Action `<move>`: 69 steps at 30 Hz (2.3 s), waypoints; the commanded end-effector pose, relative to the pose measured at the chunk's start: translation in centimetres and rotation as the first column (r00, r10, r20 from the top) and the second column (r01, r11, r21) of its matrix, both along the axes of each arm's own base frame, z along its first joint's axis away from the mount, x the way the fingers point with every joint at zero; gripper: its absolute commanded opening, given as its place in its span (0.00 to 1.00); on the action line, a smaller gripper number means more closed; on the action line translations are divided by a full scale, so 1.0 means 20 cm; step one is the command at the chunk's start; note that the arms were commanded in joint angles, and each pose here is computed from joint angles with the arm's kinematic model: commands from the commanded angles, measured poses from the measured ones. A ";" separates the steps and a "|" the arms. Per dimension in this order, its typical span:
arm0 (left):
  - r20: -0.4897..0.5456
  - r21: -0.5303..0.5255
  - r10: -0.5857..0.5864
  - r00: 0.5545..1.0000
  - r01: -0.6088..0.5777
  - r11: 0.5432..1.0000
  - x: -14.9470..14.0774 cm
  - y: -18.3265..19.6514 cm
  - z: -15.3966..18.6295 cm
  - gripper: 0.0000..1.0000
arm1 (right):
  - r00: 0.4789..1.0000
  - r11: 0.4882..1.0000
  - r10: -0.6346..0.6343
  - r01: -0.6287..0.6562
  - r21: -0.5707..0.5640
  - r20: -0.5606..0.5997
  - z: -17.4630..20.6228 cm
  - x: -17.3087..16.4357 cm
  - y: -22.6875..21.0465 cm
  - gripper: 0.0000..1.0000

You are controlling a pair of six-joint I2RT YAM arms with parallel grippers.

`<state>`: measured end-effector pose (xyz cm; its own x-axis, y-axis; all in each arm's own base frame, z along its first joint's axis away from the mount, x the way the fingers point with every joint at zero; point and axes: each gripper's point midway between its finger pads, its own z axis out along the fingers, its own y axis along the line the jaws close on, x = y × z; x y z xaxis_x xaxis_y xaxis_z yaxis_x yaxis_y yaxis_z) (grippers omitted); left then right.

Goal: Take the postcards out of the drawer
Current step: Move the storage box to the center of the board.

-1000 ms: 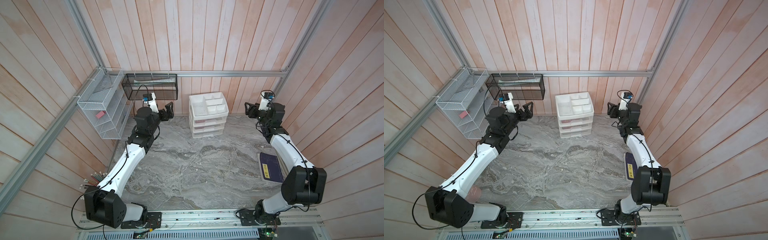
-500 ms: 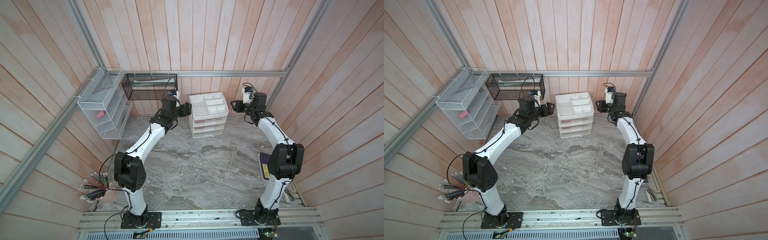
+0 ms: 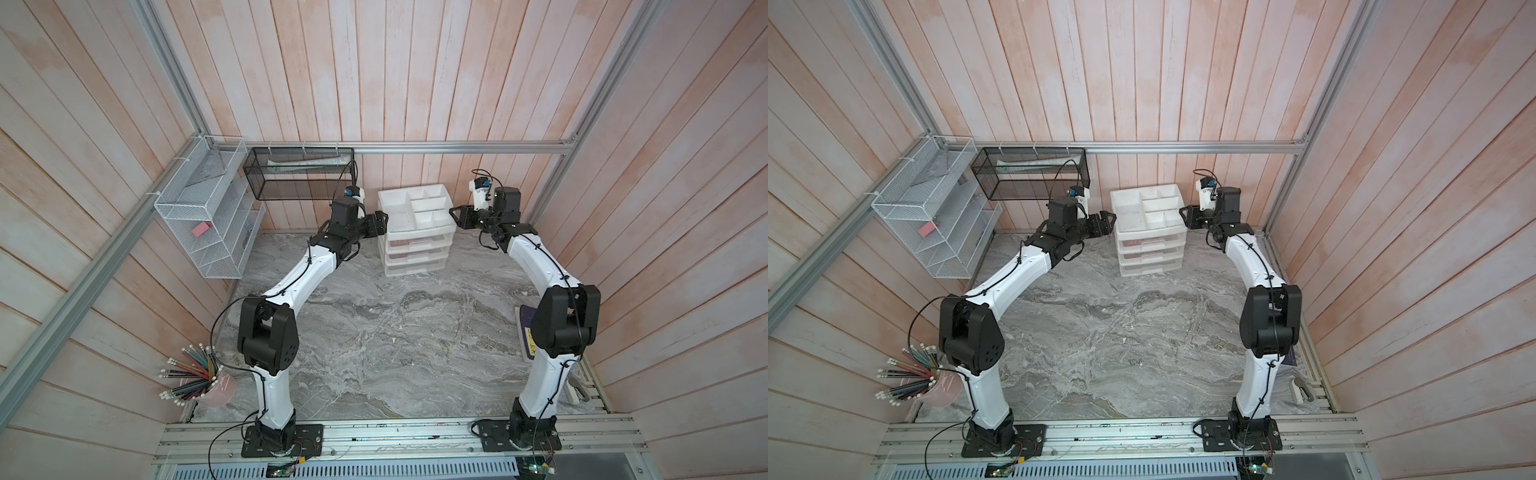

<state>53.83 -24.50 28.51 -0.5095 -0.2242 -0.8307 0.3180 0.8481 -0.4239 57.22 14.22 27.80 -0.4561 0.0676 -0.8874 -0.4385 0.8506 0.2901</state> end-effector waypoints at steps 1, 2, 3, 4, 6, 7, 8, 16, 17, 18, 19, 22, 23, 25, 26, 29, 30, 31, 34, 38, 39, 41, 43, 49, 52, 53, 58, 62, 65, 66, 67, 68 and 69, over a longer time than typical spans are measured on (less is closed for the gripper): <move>0.020 -0.035 -0.038 0.999 0.038 0.999 0.03 -0.07 0.01 0.86 | 1.000 1.000 0.028 -0.028 0.007 -0.013 -0.03 0.02 0.04 0.45; 0.019 -0.041 -0.044 0.999 0.045 0.998 0.03 -0.08 0.00 0.86 | 0.999 1.000 0.029 -0.029 0.009 -0.015 -0.03 0.02 0.04 0.45; 0.018 -0.043 -0.048 0.999 0.049 0.998 0.04 -0.09 -0.01 0.86 | 0.999 0.999 0.032 -0.032 0.012 -0.016 -0.04 0.02 0.04 0.44; 0.023 -0.049 -0.054 0.998 0.055 0.997 0.04 -0.10 0.00 0.85 | 0.999 0.999 0.037 -0.037 0.015 -0.018 -0.04 0.02 0.05 0.44; 0.027 -0.062 -0.063 0.998 0.064 0.996 0.05 -0.11 -0.01 0.84 | 0.999 0.998 0.051 -0.050 0.023 -0.019 -0.05 0.03 0.06 0.43; 0.029 -0.070 -0.072 0.997 0.074 0.995 0.05 -0.12 -0.01 0.82 | 0.998 0.998 0.057 -0.057 0.030 -0.018 -0.04 0.03 0.07 0.43; 0.033 -0.078 -0.085 0.996 0.087 0.993 0.05 -0.14 -0.01 0.79 | 0.998 0.997 0.065 -0.064 0.035 -0.020 -0.05 0.03 0.08 0.43; 0.044 -0.101 -0.131 0.990 0.135 0.986 0.05 -0.21 -0.02 0.72 | 0.992 0.990 0.126 -0.124 0.069 -0.023 -0.07 0.01 0.14 0.36; 0.043 -0.105 -0.135 0.990 0.139 0.985 0.05 -0.21 -0.03 0.70 | 0.991 0.989 0.132 -0.130 0.072 -0.025 -0.07 0.01 0.14 0.35; 0.046 -0.108 -0.140 0.989 0.145 0.984 0.04 -0.21 -0.02 0.68 | 0.990 0.988 0.140 -0.138 0.072 -0.025 -0.07 0.00 0.15 0.35; 0.045 -0.112 -0.147 0.988 0.151 0.982 0.04 -0.22 -0.02 0.66 | 0.988 0.986 0.149 -0.147 0.076 -0.026 -0.07 0.00 0.17 0.35; 0.049 -0.121 -0.167 0.985 0.171 0.978 0.03 -0.24 -0.01 0.62 | 0.983 0.981 0.180 -0.178 0.078 -0.024 -0.07 -0.03 0.21 0.34; 0.048 -0.123 -0.172 0.984 0.177 0.976 0.02 -0.25 -0.01 0.61 | 0.981 0.979 0.191 -0.189 0.075 -0.023 -0.07 -0.04 0.23 0.35; 0.047 -0.122 -0.182 0.982 0.186 0.975 0.01 -0.26 -0.01 0.60 | 0.977 0.976 0.211 -0.208 0.068 -0.026 -0.07 -0.06 0.27 0.35; 0.045 -0.120 -0.185 0.982 0.189 0.975 0.00 -0.27 -0.01 0.59 | 0.975 0.974 0.220 -0.217 0.064 -0.027 -0.07 -0.08 0.29 0.34; 0.032 -0.121 -0.200 0.979 0.202 0.972 -0.03 -0.29 0.00 0.56 | 0.969 0.968 0.246 -0.244 0.058 -0.028 -0.06 -0.12 0.34 0.34; 0.030 -0.117 -0.205 0.978 0.207 0.971 -0.05 -0.30 0.01 0.55 | 0.967 0.966 0.253 -0.251 0.054 -0.028 -0.06 -0.13 0.36 0.35; 0.024 -0.112 -0.212 0.977 0.214 0.971 -0.07 -0.31 0.01 0.54 | 0.965 0.965 0.260 -0.258 0.052 -0.027 -0.06 -0.15 0.38 0.35; 0.009 -0.089 -0.223 0.975 0.223 0.971 -0.13 -0.34 0.00 0.52 | 0.960 0.960 0.278 -0.277 0.042 -0.028 -0.06 -0.20 0.43 0.34; -0.009 -0.094 -0.225 0.974 0.223 0.970 -0.21 -0.35 -0.01 0.49 | 0.954 0.954 0.297 -0.295 0.041 -0.032 -0.07 -0.26 0.47 0.35; -0.013 -0.102 -0.221 0.975 0.219 0.971 -0.23 -0.34 -0.01 0.48 | 0.954 0.954 0.298 -0.296 0.044 -0.036 -0.08 -0.28 0.47 0.35; -0.026 -0.112 -0.216 0.976 0.212 0.971 -0.28 -0.33 -0.01 0.45 | 0.952 0.952 0.303 -0.301 0.047 -0.042 -0.09 -0.32 0.48 0.34; -0.038 -0.111 -0.203 0.978 0.198 0.974 -0.33 -0.31 -0.02 0.44 | 0.950 0.950 0.310 -0.308 0.051 -0.044 -0.10 -0.37 0.49 0.35; -0.041 -0.091 -0.161 0.986 0.157 0.983 -0.54 -0.25 -0.02 0.43 | 0.938 0.939 0.342 -0.339 0.057 -0.055 -0.12 -0.54 0.55 0.35; -0.046 -0.087 -0.150 0.988 0.146 0.986 -0.66 -0.23 -0.02 0.43 | 0.932 0.934 0.356 -0.353 0.060 -0.064 -0.13 -0.63 0.59 0.34; -0.046 -0.088 -0.145 0.988 0.141 0.986 -0.70 -0.22 -0.02 0.42 | 0.931 0.933 0.359 -0.355 0.065 -0.069 -0.14 -0.65 0.60 0.35; -0.051 -0.102 -0.127 0.991 0.121 0.987 -0.93 -0.20 -0.02 0.42 | 0.924 0.926 0.372 -0.364 0.095 -0.085 -0.16 -0.82 0.64 0.35; -0.059 -0.126 -0.122 0.991 0.113 0.985 -1.11 -0.19 -0.04 0.42 | 0.922 0.922 0.379 -0.370 0.111 -0.078 -0.15 -0.92 0.66 0.35; -0.061 -0.151 -0.107 0.992 0.097 0.984 -1.21 -0.16 -0.04 0.41 | 0.922 0.921 0.380 -0.369 0.121 -0.076 -0.15 -0.96 0.67 0.35; -0.057 -0.156 -0.104 0.993 0.094 0.983 -1.23 -0.15 -0.04 0.42 | 0.921 0.920 0.382 -0.371 0.125 -0.076 -0.15 -0.97 0.67 0.36; -0.058 -0.164 -0.100 0.993 0.090 0.982 -1.26 -0.14 -0.04 0.41 | 0.921 0.920 0.383 -0.372 0.127 -0.076 -0.14 -0.97 0.67 0.36; -0.057 -0.176 -0.103 0.993 0.091 0.980 -1.27 -0.14 -0.04 0.41 | 0.920 0.919 0.385 -0.375 0.127 -0.075 -0.14 -0.96 0.67 0.36; -0.056 -0.186 -0.110 0.992 0.098 0.978 -1.29 -0.14 -0.04 0.41 | 0.918 0.917 0.389 -0.378 0.127 -0.075 -0.14 -0.96 0.68 0.36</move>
